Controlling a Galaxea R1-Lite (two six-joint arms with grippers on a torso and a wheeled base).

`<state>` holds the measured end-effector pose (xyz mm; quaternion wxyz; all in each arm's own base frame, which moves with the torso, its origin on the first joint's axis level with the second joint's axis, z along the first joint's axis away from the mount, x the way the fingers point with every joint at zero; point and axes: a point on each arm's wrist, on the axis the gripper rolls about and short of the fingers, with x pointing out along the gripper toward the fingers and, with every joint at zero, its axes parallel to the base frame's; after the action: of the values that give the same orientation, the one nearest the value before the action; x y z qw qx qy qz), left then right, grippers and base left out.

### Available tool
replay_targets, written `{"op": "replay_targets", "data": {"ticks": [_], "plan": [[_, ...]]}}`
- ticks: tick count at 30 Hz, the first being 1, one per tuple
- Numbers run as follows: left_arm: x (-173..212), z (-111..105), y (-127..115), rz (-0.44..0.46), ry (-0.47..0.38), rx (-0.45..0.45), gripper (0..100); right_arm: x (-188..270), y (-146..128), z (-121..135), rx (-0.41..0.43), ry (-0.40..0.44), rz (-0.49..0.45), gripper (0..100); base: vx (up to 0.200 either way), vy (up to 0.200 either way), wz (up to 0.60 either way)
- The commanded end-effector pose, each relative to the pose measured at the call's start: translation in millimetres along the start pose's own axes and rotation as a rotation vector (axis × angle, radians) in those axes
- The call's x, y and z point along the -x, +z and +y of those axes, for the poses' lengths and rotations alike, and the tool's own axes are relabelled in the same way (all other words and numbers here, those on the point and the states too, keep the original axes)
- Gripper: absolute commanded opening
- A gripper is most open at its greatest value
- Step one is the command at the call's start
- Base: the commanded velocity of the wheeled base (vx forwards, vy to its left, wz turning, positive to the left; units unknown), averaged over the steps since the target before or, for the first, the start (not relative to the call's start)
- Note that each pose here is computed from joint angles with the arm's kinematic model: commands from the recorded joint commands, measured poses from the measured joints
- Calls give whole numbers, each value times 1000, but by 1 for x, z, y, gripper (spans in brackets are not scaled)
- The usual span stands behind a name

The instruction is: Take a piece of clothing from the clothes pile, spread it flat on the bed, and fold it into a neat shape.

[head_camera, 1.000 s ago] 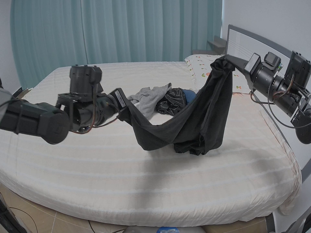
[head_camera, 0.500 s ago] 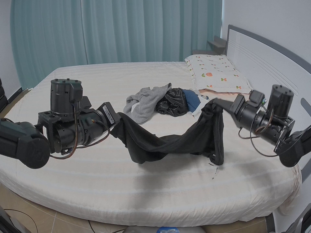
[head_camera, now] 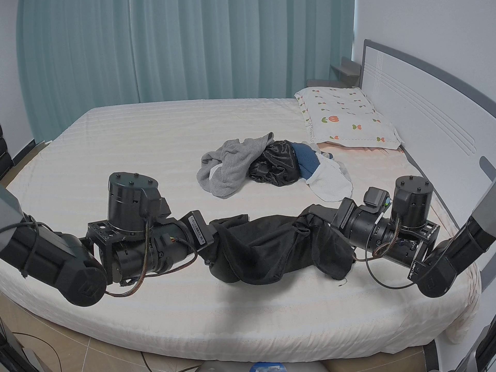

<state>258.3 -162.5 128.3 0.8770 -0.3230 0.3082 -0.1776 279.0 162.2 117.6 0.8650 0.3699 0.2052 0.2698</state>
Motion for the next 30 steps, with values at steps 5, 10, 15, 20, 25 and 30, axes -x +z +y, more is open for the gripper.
{"op": "replay_targets", "data": {"ticks": [5, 10, 15, 20, 25, 30], "plan": [[0, 5, -5, 19, 14, 58, 0, 10, -2, 3, 3, -2, -2, 0, -200, 0, 0], [2, 4, -4, 14, 8, 53, 0, 10, -2, 3, 3, -3, -3, 0, -40, 0, 0], [1, 5, -7, 21, 14, 43, 0, 11, -3, 3, 3, -4, 0, 0, 0, 0, 0], [4, 3, -6, 11, -9, 49, 0, 10, -5, 2, 2, -8, 5, 0, 0, 0, 0], [3, 3, -7, 11, -9, 49, 0, 11, -4, 3, 3, -6, 3, 0, 0, 0, 0], [2, 4, -7, 14, -6, 49, 0, 11, -4, 1, 1, -12, 3, 0, -120, 0, 0]]}}
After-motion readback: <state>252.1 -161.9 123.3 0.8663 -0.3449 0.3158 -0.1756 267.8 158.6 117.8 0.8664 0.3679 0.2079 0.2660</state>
